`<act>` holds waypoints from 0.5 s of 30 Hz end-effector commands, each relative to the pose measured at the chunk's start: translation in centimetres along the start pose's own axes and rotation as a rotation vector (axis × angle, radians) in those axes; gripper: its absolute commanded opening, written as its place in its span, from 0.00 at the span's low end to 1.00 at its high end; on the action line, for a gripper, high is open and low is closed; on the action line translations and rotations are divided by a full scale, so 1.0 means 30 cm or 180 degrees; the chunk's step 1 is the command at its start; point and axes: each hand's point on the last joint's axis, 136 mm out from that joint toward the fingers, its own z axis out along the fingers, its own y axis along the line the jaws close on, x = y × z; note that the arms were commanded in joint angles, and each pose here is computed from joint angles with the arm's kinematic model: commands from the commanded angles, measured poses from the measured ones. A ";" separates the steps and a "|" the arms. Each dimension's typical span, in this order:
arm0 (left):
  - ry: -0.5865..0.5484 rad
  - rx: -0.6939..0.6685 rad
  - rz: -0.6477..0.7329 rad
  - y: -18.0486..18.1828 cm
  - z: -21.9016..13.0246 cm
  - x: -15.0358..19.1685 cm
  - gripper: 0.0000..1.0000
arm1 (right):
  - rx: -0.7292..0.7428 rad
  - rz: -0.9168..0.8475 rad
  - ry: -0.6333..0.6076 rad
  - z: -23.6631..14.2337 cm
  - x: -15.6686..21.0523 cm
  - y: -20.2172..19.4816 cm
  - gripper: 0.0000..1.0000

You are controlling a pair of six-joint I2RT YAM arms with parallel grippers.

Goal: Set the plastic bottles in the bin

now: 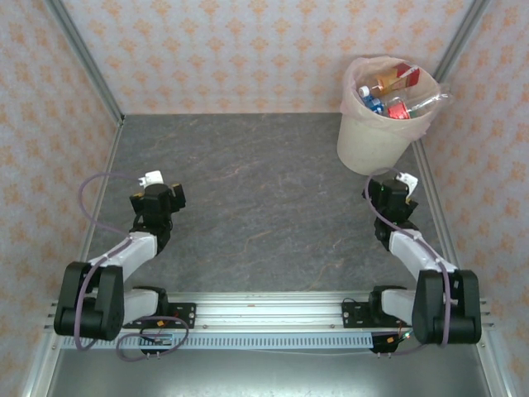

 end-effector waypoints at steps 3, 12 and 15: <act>-0.0472 0.0508 0.0031 -0.101 0.031 -0.074 1.00 | -0.0382 -0.0149 -0.0060 0.083 0.006 0.097 0.99; -0.0354 0.0179 0.0140 -0.106 0.100 -0.033 1.00 | -0.0762 -0.0492 -0.0368 0.106 0.014 0.180 0.99; -0.0314 0.0172 0.0144 -0.106 0.100 -0.030 1.00 | -0.0937 -0.0505 -0.0583 0.088 0.048 0.187 0.99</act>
